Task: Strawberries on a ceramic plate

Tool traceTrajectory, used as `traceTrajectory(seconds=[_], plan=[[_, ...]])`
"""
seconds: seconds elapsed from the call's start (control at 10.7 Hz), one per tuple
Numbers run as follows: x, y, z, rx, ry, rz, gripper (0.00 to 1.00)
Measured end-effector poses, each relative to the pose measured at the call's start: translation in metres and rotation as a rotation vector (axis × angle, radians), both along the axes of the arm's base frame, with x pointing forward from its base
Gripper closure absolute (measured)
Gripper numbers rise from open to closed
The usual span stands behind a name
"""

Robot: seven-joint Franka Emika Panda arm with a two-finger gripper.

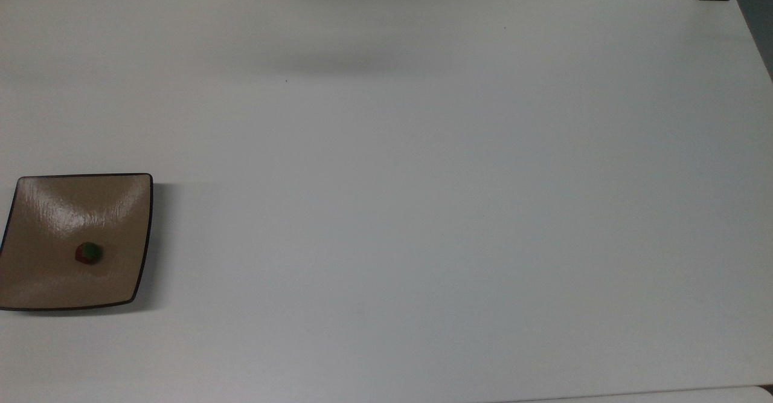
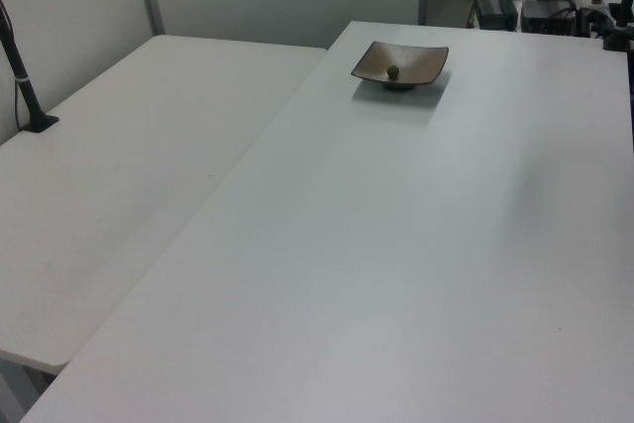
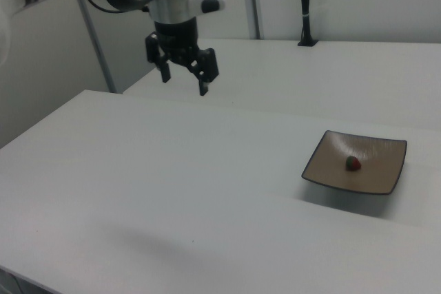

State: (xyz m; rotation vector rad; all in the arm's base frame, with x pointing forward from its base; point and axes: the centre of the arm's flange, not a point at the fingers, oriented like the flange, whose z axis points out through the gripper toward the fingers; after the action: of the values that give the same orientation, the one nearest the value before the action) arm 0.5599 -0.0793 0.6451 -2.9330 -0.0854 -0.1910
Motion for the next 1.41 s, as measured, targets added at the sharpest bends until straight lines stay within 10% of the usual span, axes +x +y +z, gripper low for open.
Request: traceTrajectory(seconds=[0.56,1.41], plan=[[-0.006,0.104,0.001,-0.106,0.072,0.013,0.00],[0.001,0.110,-0.017,-0.138,0.043,0.018,0.00]])
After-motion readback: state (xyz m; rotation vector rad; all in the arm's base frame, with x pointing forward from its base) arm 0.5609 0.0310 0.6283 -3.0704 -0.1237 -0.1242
